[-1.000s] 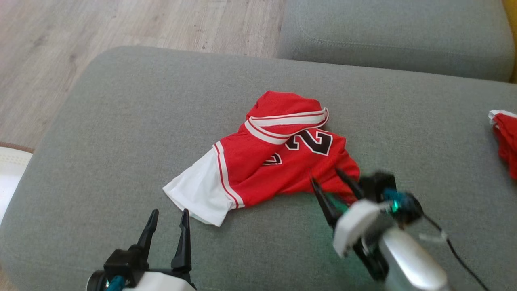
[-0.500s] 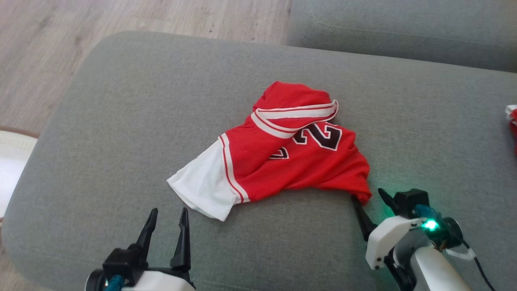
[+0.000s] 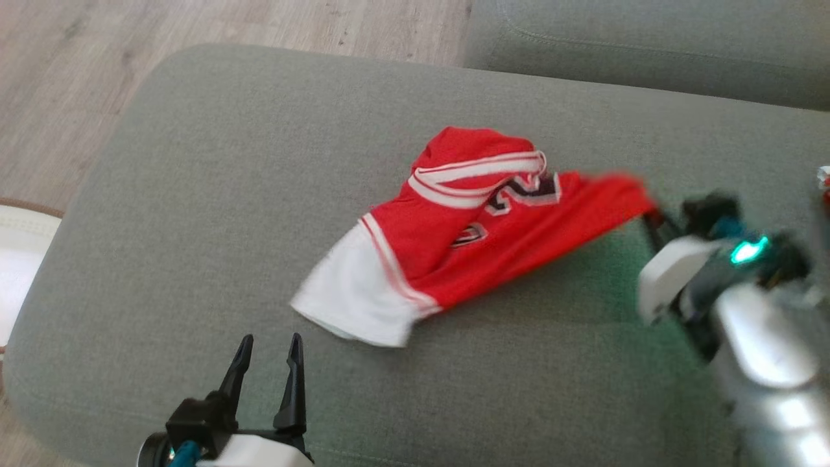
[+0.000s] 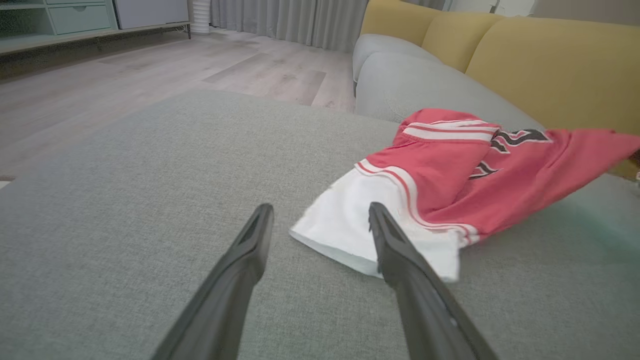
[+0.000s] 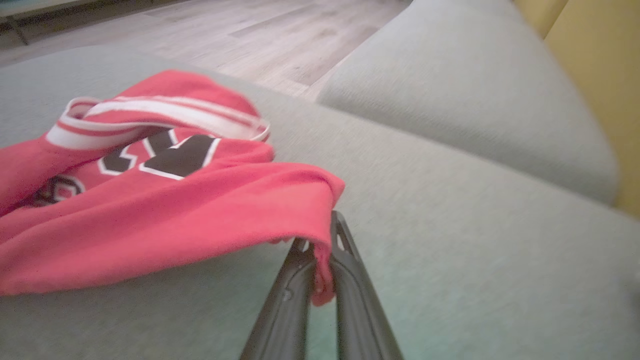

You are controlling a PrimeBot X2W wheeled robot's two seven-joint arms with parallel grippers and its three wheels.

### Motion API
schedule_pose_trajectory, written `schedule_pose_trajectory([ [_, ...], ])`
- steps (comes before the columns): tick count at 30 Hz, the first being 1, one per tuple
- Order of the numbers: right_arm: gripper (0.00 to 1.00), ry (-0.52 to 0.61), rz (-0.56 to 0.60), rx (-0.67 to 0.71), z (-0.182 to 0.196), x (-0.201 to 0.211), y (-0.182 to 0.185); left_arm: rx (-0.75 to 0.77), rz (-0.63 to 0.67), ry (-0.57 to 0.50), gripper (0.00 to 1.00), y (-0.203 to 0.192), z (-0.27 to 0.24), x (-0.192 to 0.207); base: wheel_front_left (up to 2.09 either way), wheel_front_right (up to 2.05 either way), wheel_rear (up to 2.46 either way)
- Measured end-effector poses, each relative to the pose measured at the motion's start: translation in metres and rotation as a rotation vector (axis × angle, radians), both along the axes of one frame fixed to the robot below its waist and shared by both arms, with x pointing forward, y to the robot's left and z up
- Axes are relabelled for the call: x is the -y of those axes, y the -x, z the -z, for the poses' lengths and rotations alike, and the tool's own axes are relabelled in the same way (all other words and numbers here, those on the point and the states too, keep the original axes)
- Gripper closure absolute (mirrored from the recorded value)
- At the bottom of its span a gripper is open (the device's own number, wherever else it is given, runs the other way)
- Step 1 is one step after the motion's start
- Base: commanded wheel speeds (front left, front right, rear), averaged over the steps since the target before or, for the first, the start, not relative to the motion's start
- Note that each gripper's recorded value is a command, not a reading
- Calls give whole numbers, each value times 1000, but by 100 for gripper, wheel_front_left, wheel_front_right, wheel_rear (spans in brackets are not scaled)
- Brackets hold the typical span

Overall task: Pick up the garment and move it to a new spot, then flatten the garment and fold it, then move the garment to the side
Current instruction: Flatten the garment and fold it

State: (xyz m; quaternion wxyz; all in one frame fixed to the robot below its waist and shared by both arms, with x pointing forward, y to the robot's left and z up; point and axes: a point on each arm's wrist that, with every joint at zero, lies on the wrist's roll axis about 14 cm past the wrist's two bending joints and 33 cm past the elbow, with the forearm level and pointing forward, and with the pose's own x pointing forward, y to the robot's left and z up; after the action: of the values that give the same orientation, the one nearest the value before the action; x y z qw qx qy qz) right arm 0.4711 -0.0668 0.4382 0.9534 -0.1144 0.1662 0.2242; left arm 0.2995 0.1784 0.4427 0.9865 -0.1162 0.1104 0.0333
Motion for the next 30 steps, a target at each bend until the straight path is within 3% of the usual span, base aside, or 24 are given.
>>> schedule_pose_trajectory([
  [5, 100, 124, 25, 219, -73, 35, -46, 11, 8, 3, 0, -1, -2, 3, 0, 0, 0],
  [11, 100, 243, 24, 330, -107, 54, -56, 27, 10, 3, 0, -1, -6, 4, 0, 0, 0],
  [13, 100, 260, 10, 302, -93, 53, -47, 29, 12, 3, 0, -1, -6, 5, 0, 0, 0],
  [20, 100, 303, 31, 19, 17, 87, 25, 23, 27, 4, 0, -4, -5, 8, 0, 0, 0],
  [21, 91, 296, 42, -11, 27, 90, 34, 23, 30, 5, 0, -5, -4, 9, 0, 0, 0],
  [23, 53, 267, 69, -46, 38, 93, 47, 23, 38, 5, 0, -6, -4, 11, 0, 0, 0],
  [24, 8, 238, 92, -56, 41, 94, 52, 24, 41, 5, 0, -6, -5, 12, 0, 0, 0],
  [25, 0, 159, 145, -50, 39, 95, 57, 27, 49, 5, 0, -7, -5, 14, 0, 0, 0],
  [30, 0, 36, 221, 1, 24, 95, 70, 47, 68, 5, 0, -8, -11, 19, 0, 0, 0],
])
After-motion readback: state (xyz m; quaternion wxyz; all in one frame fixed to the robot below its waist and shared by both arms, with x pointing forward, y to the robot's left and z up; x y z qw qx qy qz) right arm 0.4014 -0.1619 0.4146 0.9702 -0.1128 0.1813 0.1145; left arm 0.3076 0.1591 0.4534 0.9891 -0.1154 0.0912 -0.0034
